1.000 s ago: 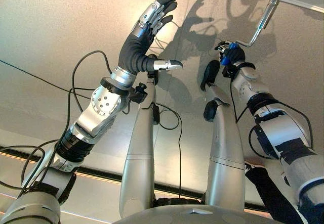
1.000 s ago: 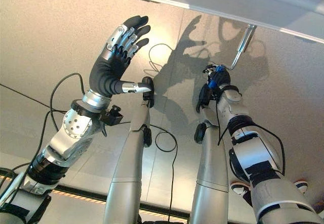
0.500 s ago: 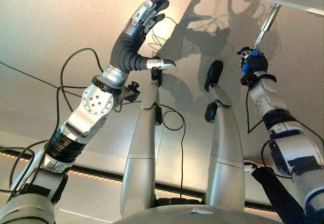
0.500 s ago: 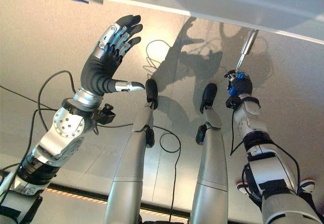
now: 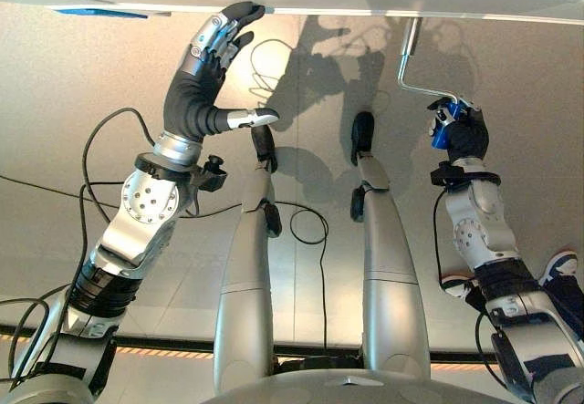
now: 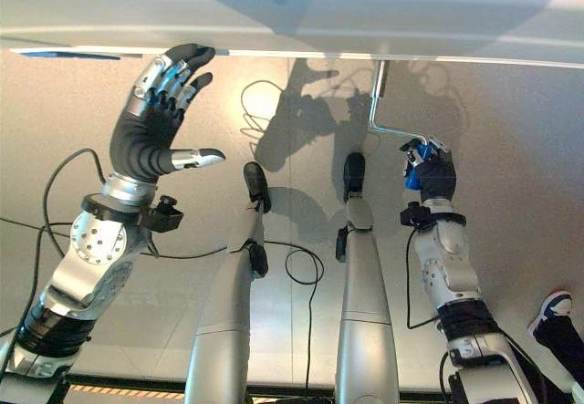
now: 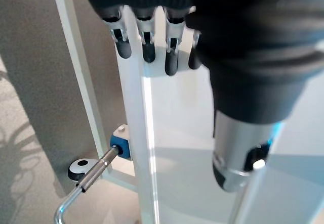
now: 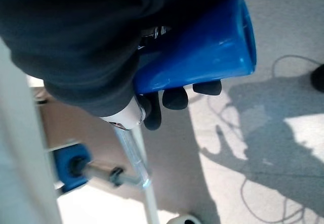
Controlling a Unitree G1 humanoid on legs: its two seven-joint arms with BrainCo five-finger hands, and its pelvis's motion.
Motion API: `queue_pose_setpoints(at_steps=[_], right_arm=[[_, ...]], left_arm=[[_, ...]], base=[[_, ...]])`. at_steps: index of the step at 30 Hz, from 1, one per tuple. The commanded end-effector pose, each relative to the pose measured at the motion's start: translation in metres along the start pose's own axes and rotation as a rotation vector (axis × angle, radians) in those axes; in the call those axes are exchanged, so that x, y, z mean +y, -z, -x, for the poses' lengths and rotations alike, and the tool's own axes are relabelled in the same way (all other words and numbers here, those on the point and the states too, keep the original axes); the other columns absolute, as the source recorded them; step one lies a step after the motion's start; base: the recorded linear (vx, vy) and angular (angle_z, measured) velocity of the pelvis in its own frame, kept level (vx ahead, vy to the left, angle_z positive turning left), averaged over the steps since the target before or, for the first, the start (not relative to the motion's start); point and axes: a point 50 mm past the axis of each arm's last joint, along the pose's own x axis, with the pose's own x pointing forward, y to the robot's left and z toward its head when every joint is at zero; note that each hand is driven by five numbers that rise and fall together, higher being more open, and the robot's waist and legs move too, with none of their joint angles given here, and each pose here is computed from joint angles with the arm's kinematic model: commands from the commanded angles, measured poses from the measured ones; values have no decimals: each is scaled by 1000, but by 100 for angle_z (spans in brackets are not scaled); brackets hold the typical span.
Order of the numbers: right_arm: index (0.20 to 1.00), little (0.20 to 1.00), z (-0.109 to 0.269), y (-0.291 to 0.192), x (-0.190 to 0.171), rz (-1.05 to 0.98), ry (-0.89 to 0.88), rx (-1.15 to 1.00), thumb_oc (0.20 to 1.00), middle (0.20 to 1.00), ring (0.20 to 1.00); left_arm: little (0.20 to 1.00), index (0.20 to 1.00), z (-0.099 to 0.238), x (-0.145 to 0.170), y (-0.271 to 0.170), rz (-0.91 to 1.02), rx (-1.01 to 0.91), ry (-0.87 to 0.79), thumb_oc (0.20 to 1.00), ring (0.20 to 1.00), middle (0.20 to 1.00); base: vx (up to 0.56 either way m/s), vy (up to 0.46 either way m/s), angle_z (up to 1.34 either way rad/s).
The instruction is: Raise the hospital bed
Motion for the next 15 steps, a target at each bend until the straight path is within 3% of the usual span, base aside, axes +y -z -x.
queue_pose_setpoints(at_steps=[1,3,6,7,15], right_arm=[[200,200,14,-73,-29,-119,144,-415,200,200,200],[200,200,20,-87,-5,-166,-17,-467,200,200,200],[200,200,24,-88,7,-206,-111,-459,200,200,200],[200,200,27,-88,23,-236,-236,-429,200,200,200],[200,200,31,-71,86,-325,-637,-227,200,200,200]], left_arm=[[1000,1000,0,-3,-36,-81,-198,35,1000,1000,1000],[1000,1000,2,-1,-41,-65,-215,27,1000,1000,1000],[1000,1000,4,-2,-43,-46,-212,37,1000,1000,1000],[1000,1000,5,-3,-44,-25,-211,53,1000,1000,1000],[1000,1000,5,-9,-40,40,-173,132,1000,1000,1000]], base=[[0,0,0],[0,0,0],[0,0,0],[0,0,0],[0,0,0]])
